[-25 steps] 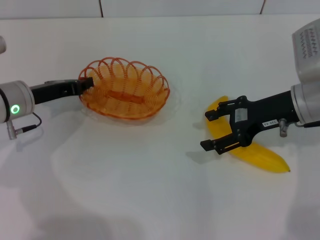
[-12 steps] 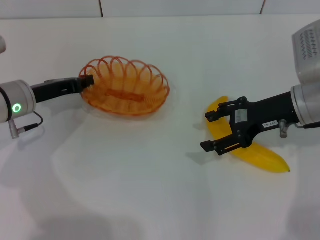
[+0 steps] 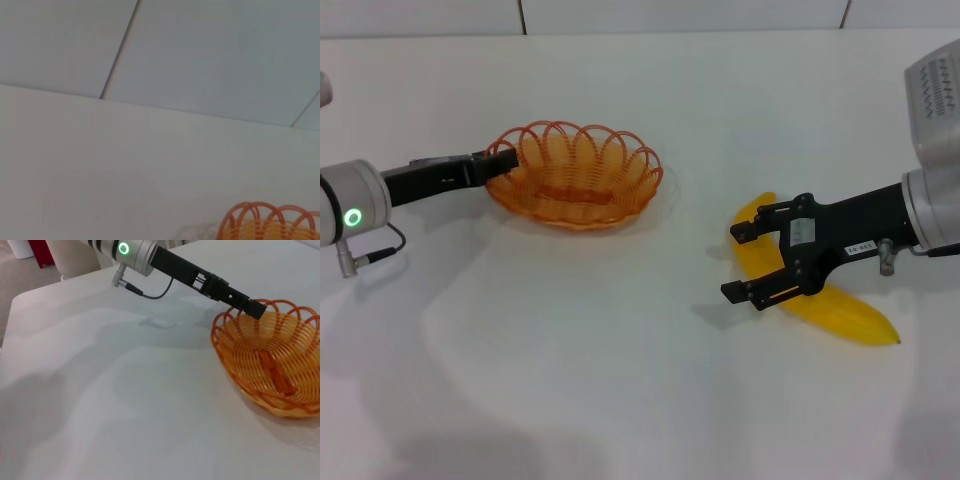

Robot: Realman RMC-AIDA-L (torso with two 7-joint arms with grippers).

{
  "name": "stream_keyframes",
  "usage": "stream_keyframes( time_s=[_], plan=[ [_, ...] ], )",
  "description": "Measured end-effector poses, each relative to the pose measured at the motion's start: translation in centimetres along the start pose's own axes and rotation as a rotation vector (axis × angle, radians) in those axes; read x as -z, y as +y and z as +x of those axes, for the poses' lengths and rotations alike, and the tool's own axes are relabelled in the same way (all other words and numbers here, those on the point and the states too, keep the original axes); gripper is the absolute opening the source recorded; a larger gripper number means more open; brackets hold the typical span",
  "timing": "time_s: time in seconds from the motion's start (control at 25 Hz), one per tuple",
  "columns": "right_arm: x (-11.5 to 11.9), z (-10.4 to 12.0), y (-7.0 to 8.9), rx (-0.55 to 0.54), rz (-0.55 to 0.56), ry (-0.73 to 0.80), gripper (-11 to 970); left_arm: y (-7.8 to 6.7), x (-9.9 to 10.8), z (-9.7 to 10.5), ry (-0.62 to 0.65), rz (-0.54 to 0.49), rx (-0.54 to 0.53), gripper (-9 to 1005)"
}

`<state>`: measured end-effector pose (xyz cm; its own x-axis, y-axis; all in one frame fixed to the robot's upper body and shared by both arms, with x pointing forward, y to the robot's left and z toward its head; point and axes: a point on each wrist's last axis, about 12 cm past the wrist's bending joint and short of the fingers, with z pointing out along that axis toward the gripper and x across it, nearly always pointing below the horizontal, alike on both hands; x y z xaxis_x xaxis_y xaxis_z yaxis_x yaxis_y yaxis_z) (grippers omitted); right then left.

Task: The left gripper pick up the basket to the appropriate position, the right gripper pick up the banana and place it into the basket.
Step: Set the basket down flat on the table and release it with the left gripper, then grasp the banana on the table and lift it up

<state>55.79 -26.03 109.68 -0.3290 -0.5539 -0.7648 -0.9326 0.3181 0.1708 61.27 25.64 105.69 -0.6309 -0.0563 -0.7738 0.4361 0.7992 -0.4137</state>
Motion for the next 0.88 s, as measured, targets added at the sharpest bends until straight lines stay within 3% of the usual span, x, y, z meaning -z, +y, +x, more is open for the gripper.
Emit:
stream_keyframes(
  time_s=[0.12, 0.32, 0.6, 0.88],
  plan=[
    [0.0, 0.1, 0.0, -0.002, 0.001, 0.002, 879, 0.1, 0.2, 0.0, -0.003, -0.001, 0.001, 390],
    [0.6, 0.2, -0.2, -0.015, 0.025, -0.022, 879, 1.0, 1.9, 0.0, -0.033, -0.003, -0.012, 591],
    [1.0, 0.3, -0.4, -0.026, 0.048, -0.048, 880, 1.3, 4.7, -0.7, -0.088, 0.040, -0.089, 599],
    [1.0, 0.3, -0.4, -0.025, 0.050, -0.049, 879, 0.6, 5.8, 0.1, -0.053, 0.076, -0.280, 596]
  ],
)
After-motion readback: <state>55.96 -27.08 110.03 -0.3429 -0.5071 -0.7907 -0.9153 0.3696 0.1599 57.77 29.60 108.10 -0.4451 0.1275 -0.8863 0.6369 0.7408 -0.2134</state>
